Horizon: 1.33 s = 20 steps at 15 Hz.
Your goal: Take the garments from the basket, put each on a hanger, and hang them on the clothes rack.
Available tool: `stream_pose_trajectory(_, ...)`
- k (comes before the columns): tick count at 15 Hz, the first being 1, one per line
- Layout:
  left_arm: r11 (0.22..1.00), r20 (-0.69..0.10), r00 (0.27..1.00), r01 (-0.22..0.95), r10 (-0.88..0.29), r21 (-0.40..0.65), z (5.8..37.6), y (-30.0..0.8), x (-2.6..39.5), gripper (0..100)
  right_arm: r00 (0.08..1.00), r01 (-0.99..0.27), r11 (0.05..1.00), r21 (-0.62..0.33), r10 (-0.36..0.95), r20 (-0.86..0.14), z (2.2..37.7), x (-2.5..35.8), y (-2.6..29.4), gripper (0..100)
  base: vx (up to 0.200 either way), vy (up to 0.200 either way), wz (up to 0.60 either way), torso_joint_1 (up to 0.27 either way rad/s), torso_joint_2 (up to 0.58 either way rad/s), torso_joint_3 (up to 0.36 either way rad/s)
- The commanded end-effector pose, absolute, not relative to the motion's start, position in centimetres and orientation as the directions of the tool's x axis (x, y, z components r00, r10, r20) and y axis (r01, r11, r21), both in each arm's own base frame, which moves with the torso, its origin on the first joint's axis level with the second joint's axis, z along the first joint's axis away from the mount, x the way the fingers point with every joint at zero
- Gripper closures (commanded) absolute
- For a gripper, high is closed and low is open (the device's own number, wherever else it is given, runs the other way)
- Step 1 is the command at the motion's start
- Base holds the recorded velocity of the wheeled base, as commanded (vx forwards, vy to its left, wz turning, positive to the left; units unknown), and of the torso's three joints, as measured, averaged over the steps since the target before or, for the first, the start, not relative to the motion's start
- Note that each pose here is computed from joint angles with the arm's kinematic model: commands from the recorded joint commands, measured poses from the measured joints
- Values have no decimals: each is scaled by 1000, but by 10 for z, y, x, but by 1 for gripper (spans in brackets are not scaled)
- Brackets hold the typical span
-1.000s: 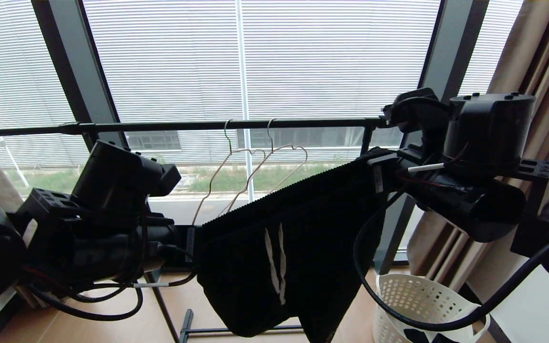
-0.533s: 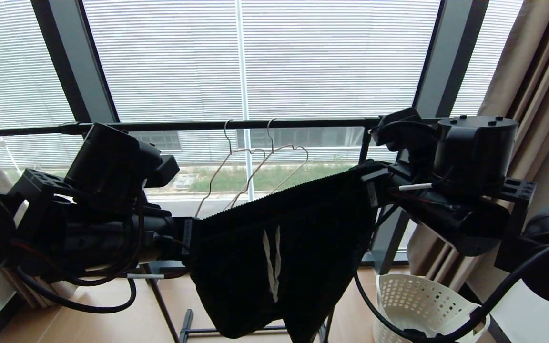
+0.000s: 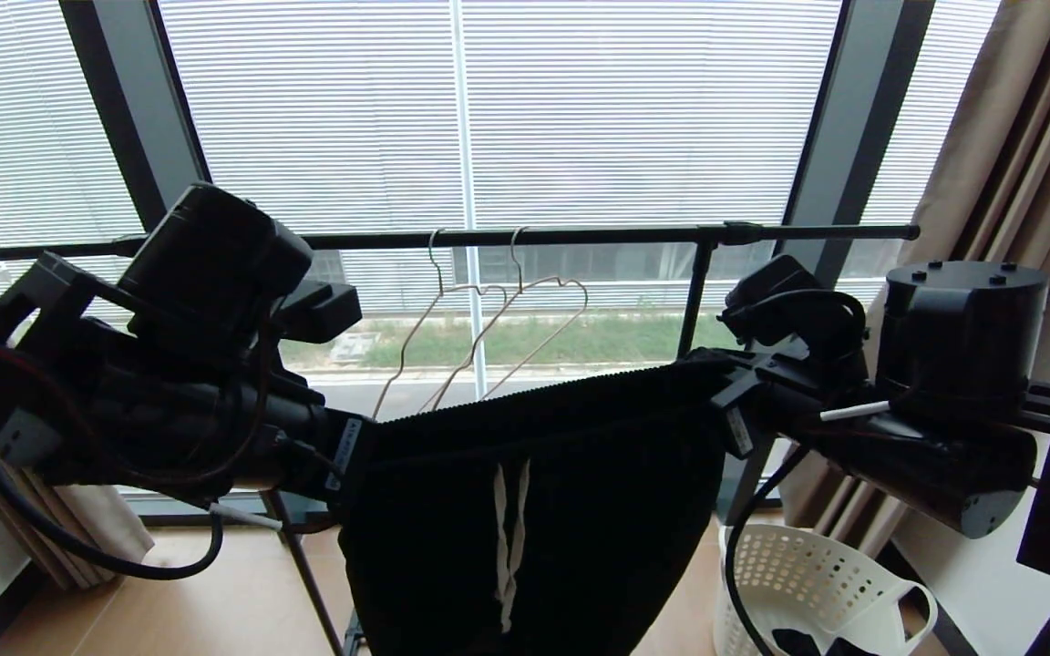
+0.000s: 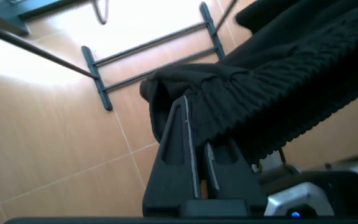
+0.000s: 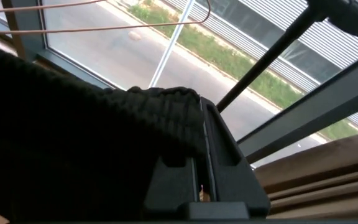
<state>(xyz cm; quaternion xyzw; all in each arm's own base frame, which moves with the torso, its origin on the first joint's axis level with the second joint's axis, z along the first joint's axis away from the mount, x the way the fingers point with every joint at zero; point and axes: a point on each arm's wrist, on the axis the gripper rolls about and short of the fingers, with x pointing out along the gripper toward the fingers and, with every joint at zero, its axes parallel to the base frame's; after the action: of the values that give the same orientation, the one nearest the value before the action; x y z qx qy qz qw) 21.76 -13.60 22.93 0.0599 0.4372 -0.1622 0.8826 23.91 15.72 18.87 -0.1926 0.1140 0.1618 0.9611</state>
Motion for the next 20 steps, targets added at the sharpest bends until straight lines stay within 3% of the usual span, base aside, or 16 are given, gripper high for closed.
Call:
stream_pose_trajectory(1,938,-797,556,346,-238,-39,230,-142,227,100,921,-357,873,-333,269,-282,189,237,155,100,0,0,0,0,0,0)
stream_pose_trajectory(5,933,-795,557,359,-241,-31,228,-157,251,100,868,-474,788,-394,343,-359,174,226,150,100,0,0,0,0,0,0)
stream_pose_trajectory(8,915,-762,574,400,-299,-57,238,-173,274,100,782,-615,661,-429,446,-434,167,203,140,100,0,0,0,0,0,0)
stream_pose_trajectory(15,889,-729,585,453,-354,-69,264,-204,303,100,555,-831,404,-383,653,-515,167,138,172,100,0,0,0,0,0,0)
stream_pose_trajectory(18,881,-723,585,468,-367,-69,265,-215,310,100,500,-865,374,-334,695,-516,167,123,185,100,0,0,0,0,0,0)
stream_pose_trajectory(20,881,-756,554,469,-349,-63,251,-223,318,100,489,-872,408,-270,711,-505,169,117,198,100,0,0,0,0,0,0)
